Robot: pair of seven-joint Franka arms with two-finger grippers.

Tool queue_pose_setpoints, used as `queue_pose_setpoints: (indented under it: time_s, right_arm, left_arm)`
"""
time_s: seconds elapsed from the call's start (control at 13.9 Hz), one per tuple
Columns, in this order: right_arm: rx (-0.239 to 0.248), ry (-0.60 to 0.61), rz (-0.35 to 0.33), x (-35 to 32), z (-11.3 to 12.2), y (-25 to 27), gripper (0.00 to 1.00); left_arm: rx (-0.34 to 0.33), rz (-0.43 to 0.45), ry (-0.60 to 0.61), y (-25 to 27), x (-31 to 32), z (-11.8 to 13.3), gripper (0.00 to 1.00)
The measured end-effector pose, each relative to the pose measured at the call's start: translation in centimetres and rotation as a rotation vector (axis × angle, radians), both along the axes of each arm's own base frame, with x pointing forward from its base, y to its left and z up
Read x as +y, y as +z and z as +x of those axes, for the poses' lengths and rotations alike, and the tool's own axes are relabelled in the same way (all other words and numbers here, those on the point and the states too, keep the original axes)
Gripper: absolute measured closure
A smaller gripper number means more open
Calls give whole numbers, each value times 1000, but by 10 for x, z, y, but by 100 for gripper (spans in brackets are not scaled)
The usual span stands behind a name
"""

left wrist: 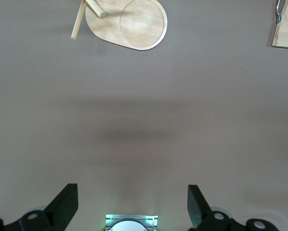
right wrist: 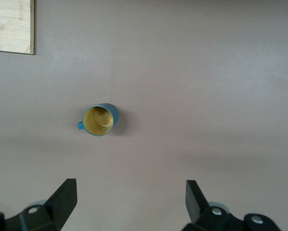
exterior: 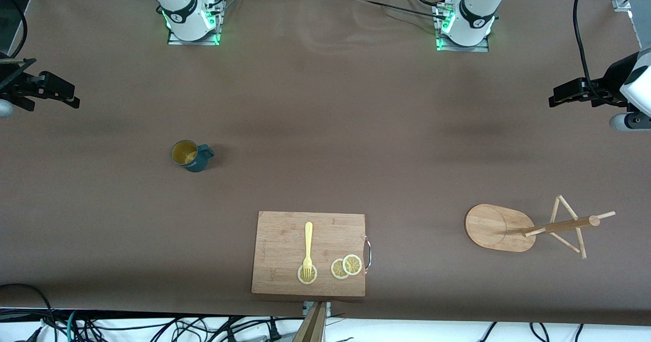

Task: Pass cup and hang on rack

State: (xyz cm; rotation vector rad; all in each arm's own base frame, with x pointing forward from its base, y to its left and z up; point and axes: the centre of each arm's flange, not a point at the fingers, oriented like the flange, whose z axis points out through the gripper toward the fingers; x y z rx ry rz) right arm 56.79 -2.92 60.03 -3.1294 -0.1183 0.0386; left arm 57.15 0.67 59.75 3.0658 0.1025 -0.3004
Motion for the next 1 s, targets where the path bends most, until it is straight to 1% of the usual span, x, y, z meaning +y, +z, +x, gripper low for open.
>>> queue_pose_setpoints:
  time_s: [0.72, 1.0]
  right_arm:
    - [0, -1, 0, 0, 0, 0, 0]
    - [0, -1, 0, 0, 0, 0, 0]
  left_arm:
    - [0, 0, -3, 0, -2, 0, 0]
    - [-15, -1, -9, 0, -7, 7, 0]
